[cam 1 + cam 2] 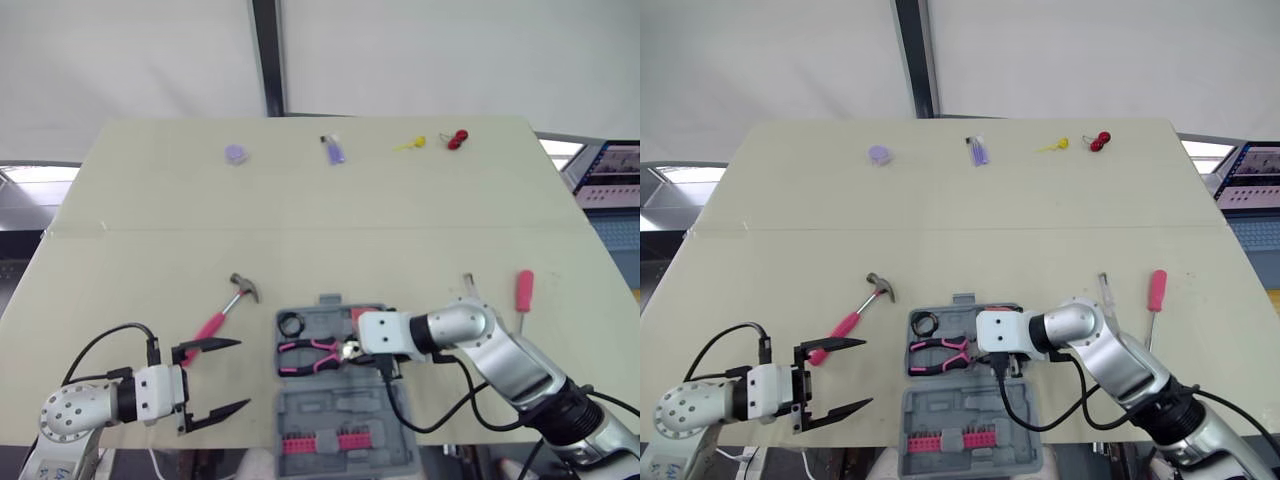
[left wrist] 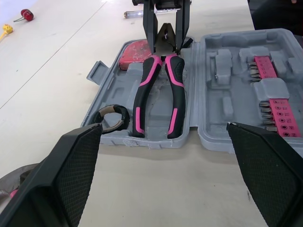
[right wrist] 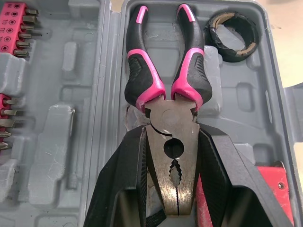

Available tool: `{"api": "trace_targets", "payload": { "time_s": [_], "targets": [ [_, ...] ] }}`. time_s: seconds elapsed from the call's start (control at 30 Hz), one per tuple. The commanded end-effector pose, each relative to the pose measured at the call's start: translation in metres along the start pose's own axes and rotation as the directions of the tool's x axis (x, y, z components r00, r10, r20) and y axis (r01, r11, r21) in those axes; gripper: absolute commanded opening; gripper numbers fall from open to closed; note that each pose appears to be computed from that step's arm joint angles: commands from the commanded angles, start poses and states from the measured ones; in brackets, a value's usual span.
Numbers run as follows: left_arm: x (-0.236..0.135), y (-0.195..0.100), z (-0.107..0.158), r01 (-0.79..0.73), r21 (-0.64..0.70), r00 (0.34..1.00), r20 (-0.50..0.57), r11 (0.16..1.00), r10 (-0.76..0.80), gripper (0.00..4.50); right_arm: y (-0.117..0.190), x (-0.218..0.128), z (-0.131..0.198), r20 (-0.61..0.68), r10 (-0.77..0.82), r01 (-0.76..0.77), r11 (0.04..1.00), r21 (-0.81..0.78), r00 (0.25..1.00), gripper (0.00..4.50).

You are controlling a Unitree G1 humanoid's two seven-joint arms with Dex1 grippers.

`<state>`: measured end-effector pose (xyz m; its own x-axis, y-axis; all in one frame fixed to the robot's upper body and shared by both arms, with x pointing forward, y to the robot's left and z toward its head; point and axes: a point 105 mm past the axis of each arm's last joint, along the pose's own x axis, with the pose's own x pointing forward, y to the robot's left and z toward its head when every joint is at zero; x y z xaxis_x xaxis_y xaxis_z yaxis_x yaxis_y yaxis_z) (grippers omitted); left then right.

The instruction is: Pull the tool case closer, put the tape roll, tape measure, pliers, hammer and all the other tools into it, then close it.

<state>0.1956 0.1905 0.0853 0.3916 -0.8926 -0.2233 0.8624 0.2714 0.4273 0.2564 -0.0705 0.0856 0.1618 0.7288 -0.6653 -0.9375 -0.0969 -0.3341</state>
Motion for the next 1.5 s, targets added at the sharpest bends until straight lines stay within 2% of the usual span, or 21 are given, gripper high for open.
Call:
{"api": "trace_targets", "payload": {
  "time_s": [0.03,0.13,0.2,0.27,0.3,0.37,0.4,0.6,0.67,0.73,0.87,0.9,0.93,1.33,1.5],
  "targets": [
    [0.000,0.001,0.004,0.005,0.023,1.000,-0.002,1.000,-0.005,4.50,0.000,0.001,0.004,0.012,-0.001,0.001,1.000,-0.024,1.000,1.02],
    [0.001,0.002,0.004,0.002,0.025,1.000,-0.001,1.000,-0.002,4.50,0.004,0.001,0.000,-0.003,0.019,-0.019,1.000,-0.020,1.000,1.02],
    [0.001,0.003,0.004,0.001,0.025,1.000,-0.001,1.000,-0.001,4.50,0.004,0.000,0.000,-0.005,0.017,-0.017,1.000,-0.015,1.000,2.06],
    [0.002,0.003,0.004,0.001,0.025,1.000,-0.001,1.000,-0.001,4.50,0.003,-0.001,0.001,0.004,0.013,-0.013,1.000,-0.013,1.000,2.74],
    [0.002,0.003,0.004,0.001,0.025,1.000,-0.002,1.000,-0.001,4.50,0.002,-0.002,0.003,0.010,0.009,-0.009,1.000,-0.010,1.000,3.35],
    [0.002,0.004,0.004,0.000,0.026,1.000,-0.001,1.000,0.000,4.50,0.000,-0.003,0.005,0.016,0.006,-0.005,1.000,-0.013,1.000,4.29],
    [0.002,0.005,0.004,-0.001,0.027,1.000,-0.001,1.000,0.001,4.50,-0.003,-0.004,0.006,0.022,-0.004,0.004,1.000,-0.015,1.000,4.41],
    [0.004,0.007,0.004,-0.006,0.030,1.000,0.001,1.000,0.006,4.50,-0.018,-0.003,0.025,0.145,-0.068,0.064,0.997,0.032,0.987,4.41],
    [0.004,0.007,0.004,-0.008,0.031,1.000,0.002,0.999,0.008,4.50,-0.018,0.001,0.031,0.197,-0.070,0.059,0.996,0.061,0.978,3.91],
    [0.005,0.008,0.004,-0.011,0.031,1.000,0.003,0.999,0.011,4.50,-0.017,0.006,0.039,0.267,-0.072,0.047,0.994,0.098,0.961,3.13],
    [0.007,0.008,0.004,-0.014,0.031,1.000,0.007,0.999,0.014,4.50,-0.012,0.021,0.038,0.326,-0.050,-0.007,0.985,0.171,0.944,1.07],
    [0.008,0.008,0.004,-0.014,0.031,1.000,0.009,0.999,0.014,4.50,-0.012,0.025,0.035,0.324,-0.048,-0.011,0.984,0.178,0.945,0.72],
    [0.009,0.008,0.004,-0.014,0.031,1.000,0.010,0.999,0.014,4.50,-0.012,0.029,0.032,0.321,-0.046,-0.012,0.984,0.178,0.946,0.03],
    [0.010,0.008,0.005,-0.024,0.036,1.000,0.012,0.999,0.023,4.50,-0.010,0.049,0.011,0.287,-0.043,-0.019,0.977,0.211,0.957,0.01],
    [0.011,0.009,0.005,-0.027,0.037,1.000,0.014,0.999,0.027,4.50,-0.010,0.054,-0.002,0.225,-0.056,0.000,0.971,0.240,0.973,0.01]
  ]
}}
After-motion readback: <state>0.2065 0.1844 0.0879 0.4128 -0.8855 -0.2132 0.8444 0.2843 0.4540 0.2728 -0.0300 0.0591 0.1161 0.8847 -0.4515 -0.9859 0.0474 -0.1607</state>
